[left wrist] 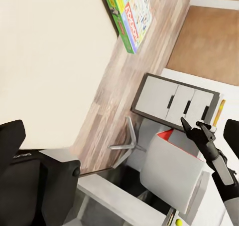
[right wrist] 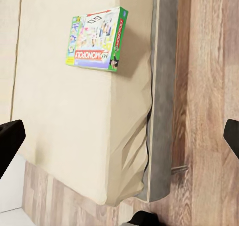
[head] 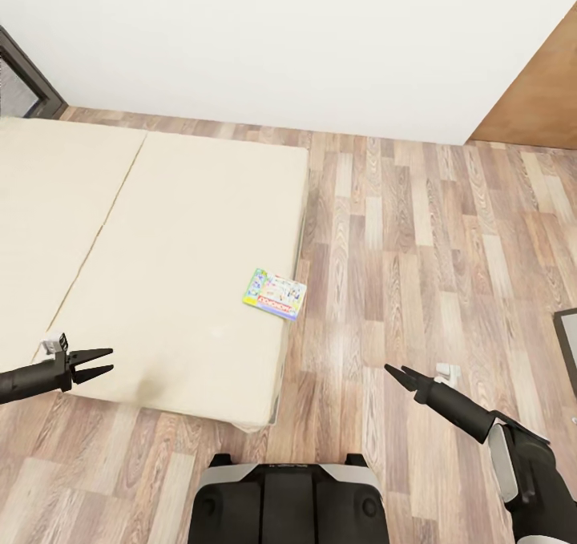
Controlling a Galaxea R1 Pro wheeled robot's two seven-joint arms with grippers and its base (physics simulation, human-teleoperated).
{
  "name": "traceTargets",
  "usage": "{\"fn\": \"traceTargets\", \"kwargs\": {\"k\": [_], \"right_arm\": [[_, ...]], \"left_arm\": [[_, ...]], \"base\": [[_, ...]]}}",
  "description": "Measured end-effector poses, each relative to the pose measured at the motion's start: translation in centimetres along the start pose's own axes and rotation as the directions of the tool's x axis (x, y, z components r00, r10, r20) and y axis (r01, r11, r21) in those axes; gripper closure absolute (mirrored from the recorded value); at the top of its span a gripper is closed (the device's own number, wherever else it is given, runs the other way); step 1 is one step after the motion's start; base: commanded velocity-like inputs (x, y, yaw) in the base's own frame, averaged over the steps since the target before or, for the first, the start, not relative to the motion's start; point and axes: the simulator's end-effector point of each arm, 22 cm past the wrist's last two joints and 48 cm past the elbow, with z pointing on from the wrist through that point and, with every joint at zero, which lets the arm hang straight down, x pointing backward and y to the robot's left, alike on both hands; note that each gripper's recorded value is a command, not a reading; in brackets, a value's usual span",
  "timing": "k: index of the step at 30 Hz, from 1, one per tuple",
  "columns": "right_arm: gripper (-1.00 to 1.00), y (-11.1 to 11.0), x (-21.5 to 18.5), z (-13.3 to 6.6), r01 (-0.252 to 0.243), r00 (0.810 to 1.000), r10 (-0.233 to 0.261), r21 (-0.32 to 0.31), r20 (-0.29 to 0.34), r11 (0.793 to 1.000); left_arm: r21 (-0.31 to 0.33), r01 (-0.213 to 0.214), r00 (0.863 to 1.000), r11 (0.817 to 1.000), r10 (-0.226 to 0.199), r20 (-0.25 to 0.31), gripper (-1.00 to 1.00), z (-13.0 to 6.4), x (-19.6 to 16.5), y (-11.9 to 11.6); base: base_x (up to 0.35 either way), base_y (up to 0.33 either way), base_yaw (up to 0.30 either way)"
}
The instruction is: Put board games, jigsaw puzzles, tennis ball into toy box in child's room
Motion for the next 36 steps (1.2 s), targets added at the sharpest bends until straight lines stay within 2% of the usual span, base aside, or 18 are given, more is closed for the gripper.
{"fn": "traceTargets", "kwargs": {"k": [10,36], "right_arm": [[-1.00,1.0,-1.4,-1.0,0.001,0.999,0.001,-0.045,0.042,0.999],[-1.00,2.7,-3.1,-1.6,0.028,0.997,-0.022,-0.073,0.076,0.997]], "left_arm": [[0.007,-0.013,1.000,1.000,0.013,0.008,-1.00,-0.3,-0.3,-0.8],[0.025,-0.049,0.998,0.999,0.048,0.027,-1.00,-1.1,-1.0,-2.9]], "base": [[0.000,0.000,0.001],[0.000,0.000,0.000]]}}
